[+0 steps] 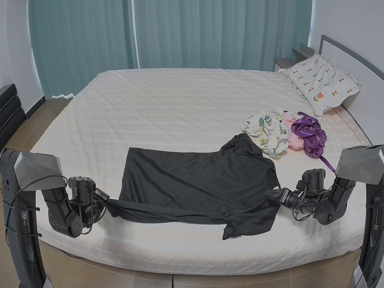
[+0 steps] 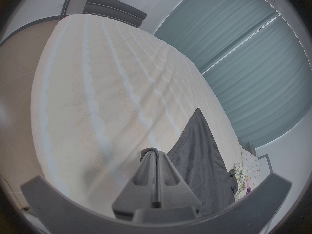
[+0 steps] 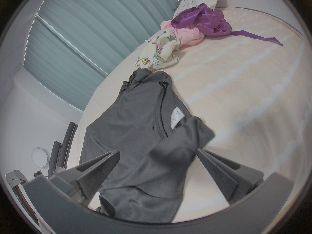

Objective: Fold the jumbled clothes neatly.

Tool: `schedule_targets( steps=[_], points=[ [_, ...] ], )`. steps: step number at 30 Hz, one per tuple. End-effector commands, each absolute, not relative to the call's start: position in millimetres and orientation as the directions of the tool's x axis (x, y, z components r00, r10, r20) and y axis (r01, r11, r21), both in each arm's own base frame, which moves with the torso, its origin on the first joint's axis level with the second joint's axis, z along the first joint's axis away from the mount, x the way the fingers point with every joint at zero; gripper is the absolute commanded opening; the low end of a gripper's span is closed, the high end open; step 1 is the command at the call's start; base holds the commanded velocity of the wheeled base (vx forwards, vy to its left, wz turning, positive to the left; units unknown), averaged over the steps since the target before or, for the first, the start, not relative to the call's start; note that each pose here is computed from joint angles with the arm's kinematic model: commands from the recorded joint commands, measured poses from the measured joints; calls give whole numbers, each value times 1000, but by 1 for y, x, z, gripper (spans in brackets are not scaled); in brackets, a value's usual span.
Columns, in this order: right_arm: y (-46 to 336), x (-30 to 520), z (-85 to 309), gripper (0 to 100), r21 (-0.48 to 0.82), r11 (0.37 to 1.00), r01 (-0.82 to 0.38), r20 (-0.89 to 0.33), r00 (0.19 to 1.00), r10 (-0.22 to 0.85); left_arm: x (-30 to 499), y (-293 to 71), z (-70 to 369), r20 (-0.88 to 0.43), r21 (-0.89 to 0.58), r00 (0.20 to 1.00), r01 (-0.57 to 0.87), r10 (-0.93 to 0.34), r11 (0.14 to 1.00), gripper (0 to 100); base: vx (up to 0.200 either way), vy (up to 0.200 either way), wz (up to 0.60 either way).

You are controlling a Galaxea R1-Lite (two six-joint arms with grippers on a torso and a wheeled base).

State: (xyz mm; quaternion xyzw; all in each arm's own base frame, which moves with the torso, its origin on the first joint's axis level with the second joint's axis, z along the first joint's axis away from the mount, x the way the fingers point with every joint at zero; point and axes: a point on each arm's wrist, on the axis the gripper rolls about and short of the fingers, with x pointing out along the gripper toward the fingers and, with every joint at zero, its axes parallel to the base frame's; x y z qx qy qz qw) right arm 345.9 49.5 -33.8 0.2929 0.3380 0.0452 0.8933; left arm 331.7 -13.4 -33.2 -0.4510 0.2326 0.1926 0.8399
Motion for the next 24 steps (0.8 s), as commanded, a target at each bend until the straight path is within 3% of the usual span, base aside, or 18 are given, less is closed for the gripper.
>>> schedule_targets(
  steps=[1, 7, 8, 14, 24],
  points=[
    [46, 335, -31, 100, 548, 827, 126, -591, 758, 276, 331, -13, -34, -566, -667, 816, -535, 115, 519, 0, 0, 0, 0],
    [50, 329, -39, 100, 536, 833, 133, -623, 729, 284, 331, -13, -34, -566, -665, 816, -536, 116, 520, 0, 0, 0, 0],
    [53, 329, -43, 0, 534, 835, 132, -631, 720, 290, 331, -14, -34, -566, -666, 816, -534, 113, 521, 0, 0, 0, 0],
    [60, 343, -53, 0, 535, 837, 115, -617, 730, 293, 331, -13, -34, -566, -666, 816, -535, 115, 520, 0, 0, 0, 0],
    [64, 391, -26, 0, 577, 816, 31, -468, 831, 300, 332, -13, -34, -565, -666, 817, -535, 117, 519, 0, 0, 0, 0]
  ],
)
